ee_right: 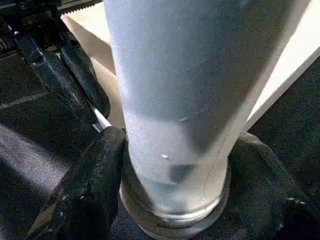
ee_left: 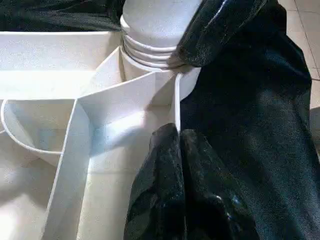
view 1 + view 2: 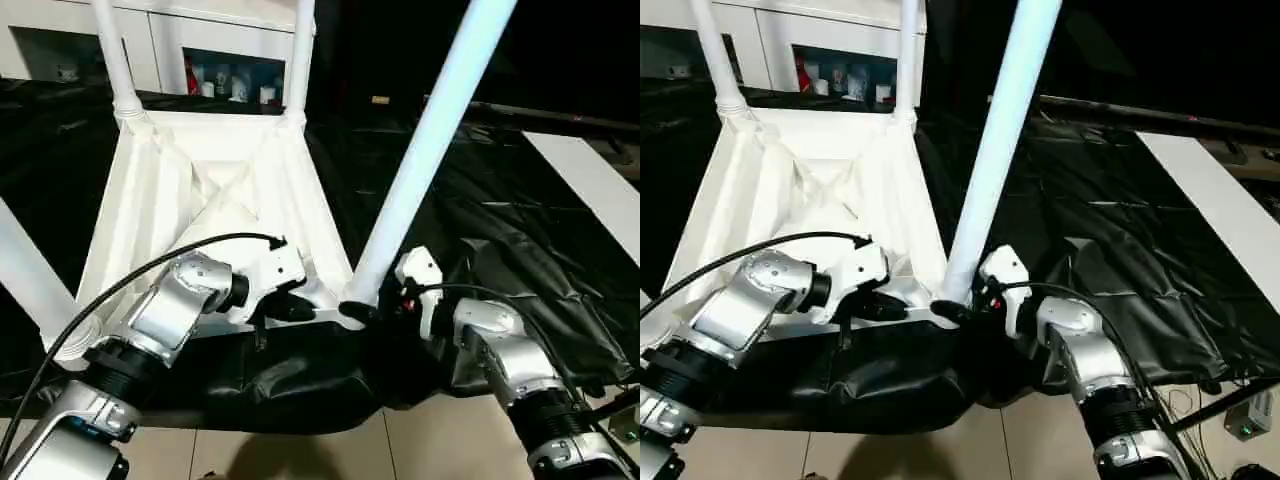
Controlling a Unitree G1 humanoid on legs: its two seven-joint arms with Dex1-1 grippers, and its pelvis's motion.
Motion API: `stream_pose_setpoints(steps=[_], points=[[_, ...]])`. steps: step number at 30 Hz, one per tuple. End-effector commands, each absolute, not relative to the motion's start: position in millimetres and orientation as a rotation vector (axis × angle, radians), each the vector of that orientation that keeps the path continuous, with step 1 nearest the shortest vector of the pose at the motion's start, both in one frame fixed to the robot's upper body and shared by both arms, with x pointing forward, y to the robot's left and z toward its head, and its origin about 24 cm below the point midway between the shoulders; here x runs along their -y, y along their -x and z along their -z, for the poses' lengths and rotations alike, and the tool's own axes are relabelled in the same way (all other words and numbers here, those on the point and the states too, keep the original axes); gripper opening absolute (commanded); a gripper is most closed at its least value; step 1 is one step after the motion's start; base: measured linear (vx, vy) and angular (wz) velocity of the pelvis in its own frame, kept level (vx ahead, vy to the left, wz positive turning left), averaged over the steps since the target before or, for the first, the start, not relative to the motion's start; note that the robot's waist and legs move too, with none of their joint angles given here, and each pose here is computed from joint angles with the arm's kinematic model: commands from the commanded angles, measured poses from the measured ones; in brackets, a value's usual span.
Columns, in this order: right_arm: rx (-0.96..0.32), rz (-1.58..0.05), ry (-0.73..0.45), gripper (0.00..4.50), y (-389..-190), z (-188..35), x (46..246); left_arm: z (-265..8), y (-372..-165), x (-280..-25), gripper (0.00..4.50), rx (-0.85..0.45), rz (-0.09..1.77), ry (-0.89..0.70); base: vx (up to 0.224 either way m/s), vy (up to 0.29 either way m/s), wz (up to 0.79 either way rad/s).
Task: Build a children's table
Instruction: Rotate leg to tighten
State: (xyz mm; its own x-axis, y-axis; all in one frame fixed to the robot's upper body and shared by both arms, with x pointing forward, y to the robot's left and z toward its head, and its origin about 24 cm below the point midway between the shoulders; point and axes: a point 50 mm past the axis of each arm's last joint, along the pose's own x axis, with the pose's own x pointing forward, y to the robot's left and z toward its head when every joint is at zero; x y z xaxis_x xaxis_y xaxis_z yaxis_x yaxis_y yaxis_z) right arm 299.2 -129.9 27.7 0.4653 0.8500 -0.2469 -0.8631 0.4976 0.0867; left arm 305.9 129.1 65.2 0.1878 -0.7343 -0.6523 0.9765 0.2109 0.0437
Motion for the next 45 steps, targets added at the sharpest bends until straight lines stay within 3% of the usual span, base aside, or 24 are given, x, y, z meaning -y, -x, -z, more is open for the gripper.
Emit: stream_pose_setpoints(steps=[1,6,11,14,18,24,27,28,32,34,39,45], points=[[-0.273,-1.061,0.042,2.75,-299.1,-29,132.2,-40,-292,-131,0.00,-0.710,1.316,-0.496,0.000,0.000,0.00],[-0.274,-1.013,0.023,2.65,-299.7,-25,131.0,-39,-293,-131,0.00,-0.702,1.295,-0.478,0.000,0.000,0.00],[-0.292,-0.646,-0.023,2.63,-320.7,-15,133.8,-38,-311,-115,0.00,-0.636,1.120,-0.409,0.000,0.000,0.00],[-0.285,-0.514,-0.087,2.63,-329.2,-16,125.3,-37,-320,-103,0.00,-0.620,1.045,-0.379,0.000,0.000,0.00],[-0.285,-0.478,-0.076,2.63,-333.3,-17,106.8,-37,-329,-87,0.00,-0.595,0.972,-0.371,0.000,0.000,0.00],[-0.270,-0.551,-0.049,2.63,-330.8,-16,83.5,-35,-336,-79,0.00,-0.581,0.910,-0.425,0.000,0.000,0.00],[-0.245,-0.586,-0.133,2.63,-329.5,-19,83.0,-34,-336,-81,0.00,-0.586,0.919,-0.448,0.000,0.000,0.00],[-0.245,-0.586,-0.133,3.18,-329.5,-19,83.0,-34,-336,-81,0.00,-0.586,0.919,-0.448,0.000,0.000,0.00],[-0.210,-0.690,-0.116,3.42,-325.1,-26,99.2,-35,-333,-91,0.00,-0.589,0.977,-0.460,0.000,0.000,0.00],[-0.209,-0.736,-0.090,3.76,-321.9,-27,105.6,-35,-330,-94,0.00,-0.590,1.013,-0.455,0.000,0.000,0.00],[-0.217,-0.910,-0.017,3.76,-307.4,-31,130.9,-41,-318,-109,0.00,-0.581,1.167,-0.456,0.000,0.000,0.00],[-0.231,-0.970,0.031,3.76,-303.9,-34,140.5,-48,-307,-121,0.00,-0.590,1.305,-0.449,0.000,0.000,0.00]])
